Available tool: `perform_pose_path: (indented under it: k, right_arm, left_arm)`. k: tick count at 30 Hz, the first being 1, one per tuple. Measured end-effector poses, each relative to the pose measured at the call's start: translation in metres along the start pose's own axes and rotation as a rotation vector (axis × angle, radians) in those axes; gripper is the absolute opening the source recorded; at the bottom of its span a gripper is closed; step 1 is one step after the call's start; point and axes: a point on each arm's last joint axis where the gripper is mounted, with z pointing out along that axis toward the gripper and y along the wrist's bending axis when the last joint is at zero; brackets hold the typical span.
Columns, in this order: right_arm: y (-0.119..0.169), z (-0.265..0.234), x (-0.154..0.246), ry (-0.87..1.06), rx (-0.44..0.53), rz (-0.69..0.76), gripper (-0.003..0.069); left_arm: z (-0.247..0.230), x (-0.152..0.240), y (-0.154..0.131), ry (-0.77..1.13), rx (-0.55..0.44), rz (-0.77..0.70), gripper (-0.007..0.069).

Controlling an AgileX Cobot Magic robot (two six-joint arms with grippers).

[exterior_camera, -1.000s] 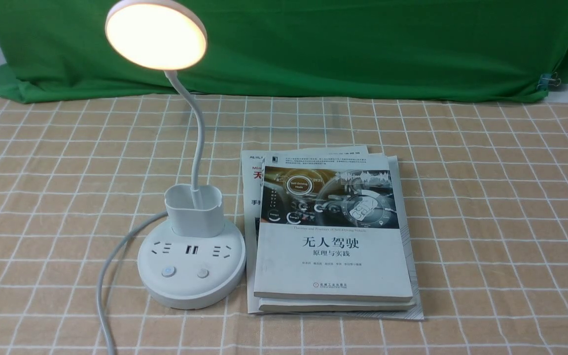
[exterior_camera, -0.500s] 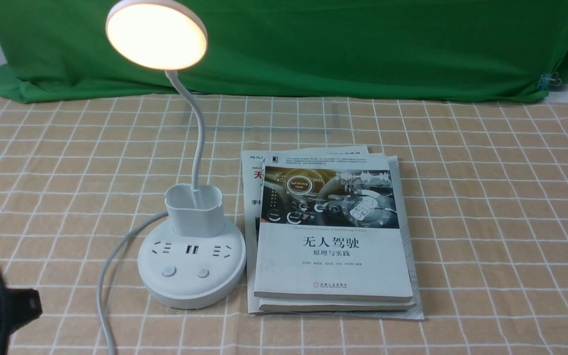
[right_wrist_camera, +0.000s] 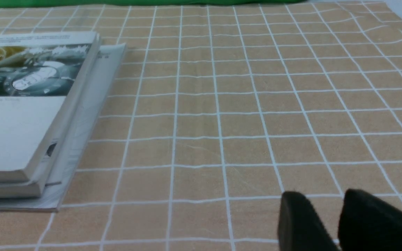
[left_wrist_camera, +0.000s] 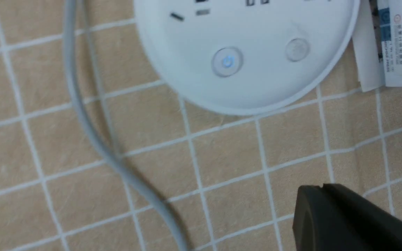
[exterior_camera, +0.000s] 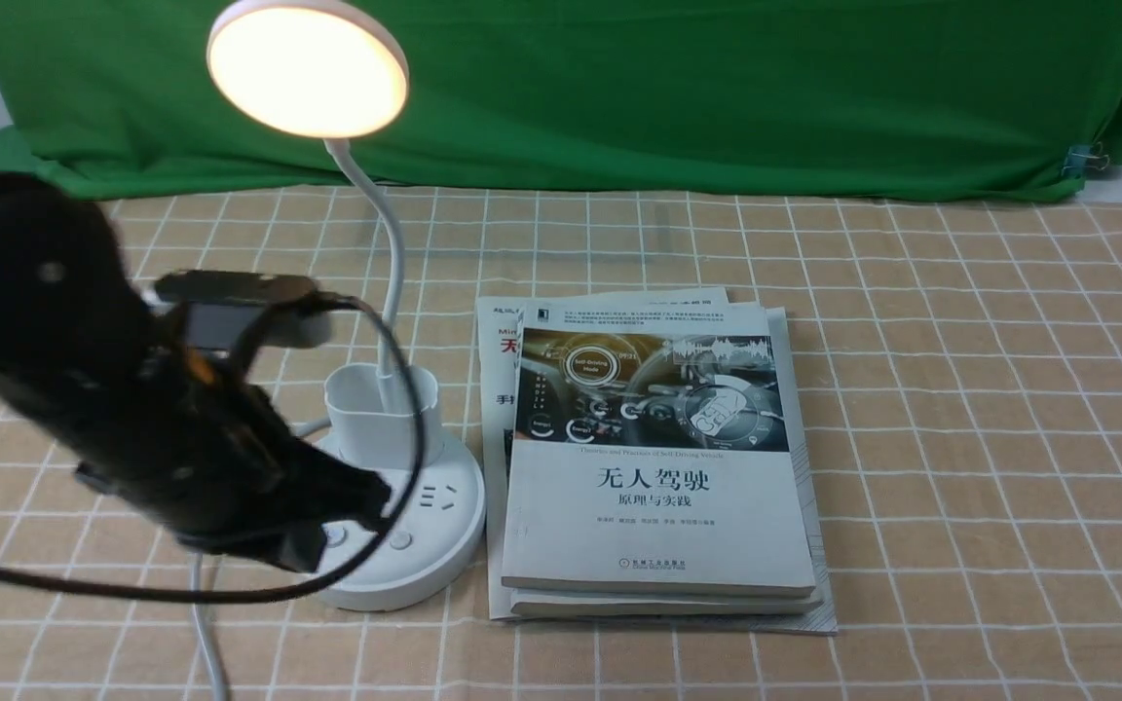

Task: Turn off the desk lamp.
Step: Use the left arm to press the button switch on the lamp holder

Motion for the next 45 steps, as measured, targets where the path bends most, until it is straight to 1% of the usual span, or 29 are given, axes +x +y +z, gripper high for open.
perform_pose_path:
  k: [3, 5, 12, 19, 25, 29, 31, 34, 37, 43, 45]
  right_arm:
    - [0.0, 0.0, 0.0, 0.0, 0.0, 0.0, 0.0243]
    - [0.0, 0.0, 0.0, -0.001, 0.0, 0.0, 0.0243]
    - [0.0, 0.0, 0.0, -0.001, 0.0, 0.0, 0.0243]
    - [0.0, 0.0, 0.0, -0.001, 0.0, 0.0, 0.0243]
    - [0.0, 0.0, 0.0, -0.001, 0.0, 0.0, 0.0243]
    - [0.0, 0.0, 0.0, -0.001, 0.0, 0.0, 0.0243]
    - [0.0, 0.0, 0.0, -0.001, 0.0, 0.0, 0.0243]
    - [0.0, 0.0, 0.0, -0.001, 0.0, 0.0, 0.0243]
    - [0.0, 0.0, 0.0, -0.001, 0.0, 0.0, 0.0243]
    - [0.0, 0.0, 0.0, -0.001, 0.0, 0.0, 0.0243]
    - [0.0, 0.0, 0.0, -0.001, 0.0, 0.0, 0.0243]
  left_arm:
    - [0.014, -0.018, -0.015, 0.026, 0.009, 0.052, -0.0003]
    - [0.024, -0.029, -0.019, 0.043, 0.007, 0.066, -0.0003]
    - [0.054, -0.043, -0.014, 0.112, -0.042, 0.096, -0.0003]
    - [0.086, -0.044, -0.008, 0.173, -0.053, 0.088, -0.0003]
    - [0.086, -0.047, -0.009, 0.167, -0.048, 0.082, -0.0003]
    - [0.075, -0.047, -0.01, 0.132, -0.048, 0.085, -0.0003]
    - [0.06, -0.049, -0.011, 0.086, -0.052, 0.093, -0.0003]
    - [0.056, -0.05, -0.011, 0.062, -0.059, 0.1, -0.0003]
    - [0.06, -0.052, -0.01, 0.055, -0.062, 0.101, -0.0003]
    - [0.088, -0.05, -0.007, 0.13, -0.067, 0.09, -0.0003]
    - [0.09, -0.051, -0.007, 0.133, -0.068, 0.088, -0.0003]
